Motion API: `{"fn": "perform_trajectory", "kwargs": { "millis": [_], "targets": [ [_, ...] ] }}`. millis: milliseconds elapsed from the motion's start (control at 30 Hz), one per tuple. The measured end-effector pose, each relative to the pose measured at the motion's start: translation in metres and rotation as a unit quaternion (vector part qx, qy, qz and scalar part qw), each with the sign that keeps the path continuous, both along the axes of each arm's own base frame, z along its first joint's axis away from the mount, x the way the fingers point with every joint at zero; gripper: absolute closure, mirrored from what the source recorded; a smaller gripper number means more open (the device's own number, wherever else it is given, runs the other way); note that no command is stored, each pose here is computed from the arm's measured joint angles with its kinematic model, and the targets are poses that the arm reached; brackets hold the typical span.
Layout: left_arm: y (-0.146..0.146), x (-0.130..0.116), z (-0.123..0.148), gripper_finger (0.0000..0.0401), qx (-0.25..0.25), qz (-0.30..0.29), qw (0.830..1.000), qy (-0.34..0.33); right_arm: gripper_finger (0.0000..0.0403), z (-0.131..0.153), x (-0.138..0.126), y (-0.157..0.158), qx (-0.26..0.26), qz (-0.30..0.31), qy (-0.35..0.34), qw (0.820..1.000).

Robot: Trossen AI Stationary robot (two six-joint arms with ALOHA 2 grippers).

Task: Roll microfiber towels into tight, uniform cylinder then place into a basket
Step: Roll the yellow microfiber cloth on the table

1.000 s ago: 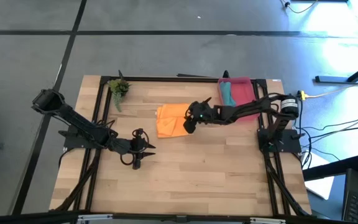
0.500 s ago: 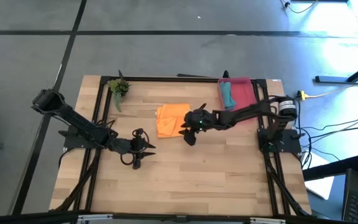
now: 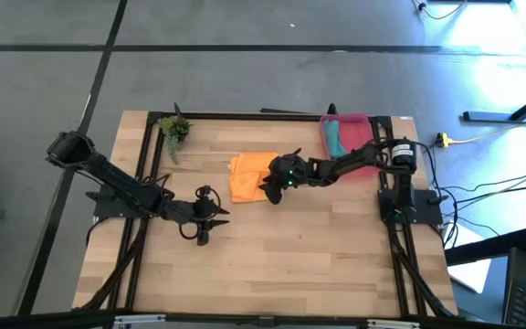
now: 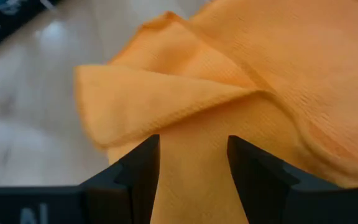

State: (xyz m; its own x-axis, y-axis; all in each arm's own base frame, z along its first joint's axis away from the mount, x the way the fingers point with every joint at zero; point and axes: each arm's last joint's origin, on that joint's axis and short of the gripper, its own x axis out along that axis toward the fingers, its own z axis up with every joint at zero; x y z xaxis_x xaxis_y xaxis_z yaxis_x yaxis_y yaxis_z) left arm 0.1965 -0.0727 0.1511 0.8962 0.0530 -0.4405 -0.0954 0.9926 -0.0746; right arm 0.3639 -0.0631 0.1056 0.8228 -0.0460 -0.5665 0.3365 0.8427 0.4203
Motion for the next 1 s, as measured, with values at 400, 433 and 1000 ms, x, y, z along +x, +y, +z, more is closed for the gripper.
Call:
{"fn": "perform_trajectory", "kwargs": {
  "millis": [400,433,1000],
  "targets": [
    [0.009,0.003,-0.002,0.028,0.016,0.016,1.0,0.011,0.0214,0.001,0.003,0.001,0.001,0.027,-0.025,0.999],
    [0.011,0.004,-0.004,0.028,0.017,0.023,0.999,0.015,0.0214,0.0,0.003,0.001,0.0,0.027,-0.025,0.999],
    [0.046,0.03,-0.041,0.028,0.021,0.064,0.996,0.056,0.0214,0.001,0.002,-0.006,-0.001,0.018,-0.024,1.0]
  ]
}}
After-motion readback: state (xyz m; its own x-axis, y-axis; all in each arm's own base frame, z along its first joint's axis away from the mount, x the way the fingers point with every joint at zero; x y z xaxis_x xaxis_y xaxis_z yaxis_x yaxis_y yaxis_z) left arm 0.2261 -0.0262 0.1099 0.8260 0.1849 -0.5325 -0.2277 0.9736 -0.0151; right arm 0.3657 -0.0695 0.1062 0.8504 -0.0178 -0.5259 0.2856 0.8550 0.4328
